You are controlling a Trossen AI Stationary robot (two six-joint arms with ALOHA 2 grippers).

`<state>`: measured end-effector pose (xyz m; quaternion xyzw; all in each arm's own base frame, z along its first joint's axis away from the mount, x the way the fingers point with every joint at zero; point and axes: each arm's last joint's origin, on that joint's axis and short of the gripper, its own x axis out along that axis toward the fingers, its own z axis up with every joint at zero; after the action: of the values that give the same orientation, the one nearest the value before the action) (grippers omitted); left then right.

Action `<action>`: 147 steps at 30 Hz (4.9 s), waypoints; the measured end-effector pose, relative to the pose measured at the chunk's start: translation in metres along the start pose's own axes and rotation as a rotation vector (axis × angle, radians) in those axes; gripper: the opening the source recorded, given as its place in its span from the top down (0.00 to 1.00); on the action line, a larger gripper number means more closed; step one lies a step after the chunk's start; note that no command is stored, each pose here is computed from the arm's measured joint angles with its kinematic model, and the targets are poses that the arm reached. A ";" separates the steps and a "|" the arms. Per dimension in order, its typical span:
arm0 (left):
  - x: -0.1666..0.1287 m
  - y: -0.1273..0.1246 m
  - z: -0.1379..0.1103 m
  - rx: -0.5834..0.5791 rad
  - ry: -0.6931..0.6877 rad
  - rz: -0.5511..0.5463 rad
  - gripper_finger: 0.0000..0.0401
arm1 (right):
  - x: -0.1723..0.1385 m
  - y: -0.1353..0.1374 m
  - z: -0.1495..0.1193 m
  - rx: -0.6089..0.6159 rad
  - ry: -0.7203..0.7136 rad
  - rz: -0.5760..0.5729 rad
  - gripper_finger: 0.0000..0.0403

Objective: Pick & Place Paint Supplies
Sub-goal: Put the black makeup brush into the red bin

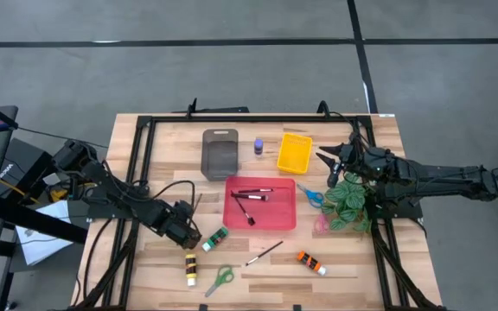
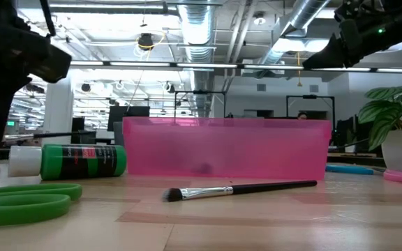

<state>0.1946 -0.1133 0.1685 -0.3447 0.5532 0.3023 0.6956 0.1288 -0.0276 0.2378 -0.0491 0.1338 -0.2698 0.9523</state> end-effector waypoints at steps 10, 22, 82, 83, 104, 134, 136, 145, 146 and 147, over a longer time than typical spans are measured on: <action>0.001 -0.008 0.020 0.260 -0.076 -0.086 1.00 | 0.002 -0.005 -0.003 0.005 0.031 -0.037 0.76; -0.020 0.003 0.049 0.361 -0.192 -0.130 1.00 | 0.002 -0.005 -0.004 0.002 0.041 -0.039 0.76; -0.038 -0.051 0.199 1.106 -0.664 -0.242 1.00 | -0.010 -0.020 0.010 0.141 -0.122 -0.112 0.76; -0.034 -0.055 0.197 1.116 -0.654 -0.245 1.00 | -0.012 -0.020 0.010 0.144 -0.128 -0.110 0.76; 0.039 -0.080 0.167 1.142 -0.367 -0.273 1.00 | -0.021 -0.020 0.011 0.162 -0.167 -0.083 0.76; 0.048 -0.065 0.161 1.149 -0.175 -0.227 1.00 | -0.021 -0.020 0.011 0.153 -0.164 -0.084 0.76; 0.048 -0.065 0.161 1.148 -0.174 -0.227 1.00 | -0.021 -0.020 0.011 0.153 -0.163 -0.084 0.76; 0.048 -0.065 0.161 1.146 -0.175 -0.227 1.00 | -0.021 -0.020 0.011 0.152 -0.162 -0.084 0.76; 0.047 -0.065 0.161 1.144 -0.175 -0.228 1.00 | -0.021 -0.020 0.011 0.152 -0.162 -0.084 0.76; 0.047 -0.066 0.161 1.143 -0.176 -0.228 1.00 | -0.021 -0.020 0.011 0.152 -0.162 -0.084 0.76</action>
<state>0.3470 -0.0187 0.1558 0.0542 0.5282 -0.0931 0.8423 0.1042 -0.0334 0.2565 -0.0039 0.0333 -0.3139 0.9489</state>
